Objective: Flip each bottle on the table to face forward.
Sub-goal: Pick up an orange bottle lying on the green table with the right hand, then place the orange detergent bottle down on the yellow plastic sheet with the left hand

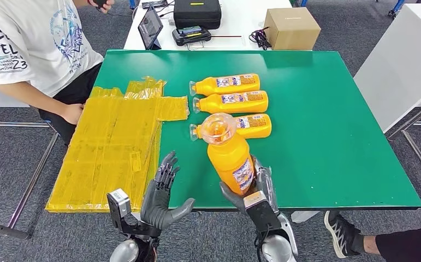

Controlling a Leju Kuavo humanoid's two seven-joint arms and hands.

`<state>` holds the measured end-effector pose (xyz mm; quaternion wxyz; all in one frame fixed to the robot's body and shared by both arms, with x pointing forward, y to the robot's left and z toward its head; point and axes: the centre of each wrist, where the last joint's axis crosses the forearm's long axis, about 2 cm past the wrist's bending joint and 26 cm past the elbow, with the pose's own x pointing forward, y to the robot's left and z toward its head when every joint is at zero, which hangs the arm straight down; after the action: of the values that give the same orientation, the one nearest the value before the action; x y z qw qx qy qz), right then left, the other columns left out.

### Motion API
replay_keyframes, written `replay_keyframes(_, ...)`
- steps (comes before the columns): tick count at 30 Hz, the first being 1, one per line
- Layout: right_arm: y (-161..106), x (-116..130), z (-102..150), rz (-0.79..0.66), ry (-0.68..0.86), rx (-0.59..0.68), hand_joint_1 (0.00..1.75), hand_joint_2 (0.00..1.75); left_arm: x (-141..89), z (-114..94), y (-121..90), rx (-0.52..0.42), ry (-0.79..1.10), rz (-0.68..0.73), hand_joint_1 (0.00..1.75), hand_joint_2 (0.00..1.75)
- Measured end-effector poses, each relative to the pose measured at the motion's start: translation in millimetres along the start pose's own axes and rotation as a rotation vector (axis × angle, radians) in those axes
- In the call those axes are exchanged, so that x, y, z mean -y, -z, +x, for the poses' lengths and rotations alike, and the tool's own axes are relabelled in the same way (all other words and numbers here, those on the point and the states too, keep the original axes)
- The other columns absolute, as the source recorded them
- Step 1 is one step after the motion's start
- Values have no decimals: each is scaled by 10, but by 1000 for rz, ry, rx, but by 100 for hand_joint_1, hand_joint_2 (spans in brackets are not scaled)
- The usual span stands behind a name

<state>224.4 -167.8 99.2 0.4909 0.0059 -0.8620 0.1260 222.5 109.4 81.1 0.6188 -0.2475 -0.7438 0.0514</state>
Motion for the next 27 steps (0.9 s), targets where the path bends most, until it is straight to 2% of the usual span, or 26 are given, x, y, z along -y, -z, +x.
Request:
replay_keyframes(8,-105,-411,-105,102,66,-67,175,175,49,1,1,-6,-39,-34,0,175)
replay_keyframes(19,-99,-519,-120,149,81,-78,175,175,27,4,-3,-7,-41,-32,0,175)
replay_keyframes(27,-72,-633,-113,243,66,-89,175,175,39,-3,-8,-21,-43,-47,0,175)
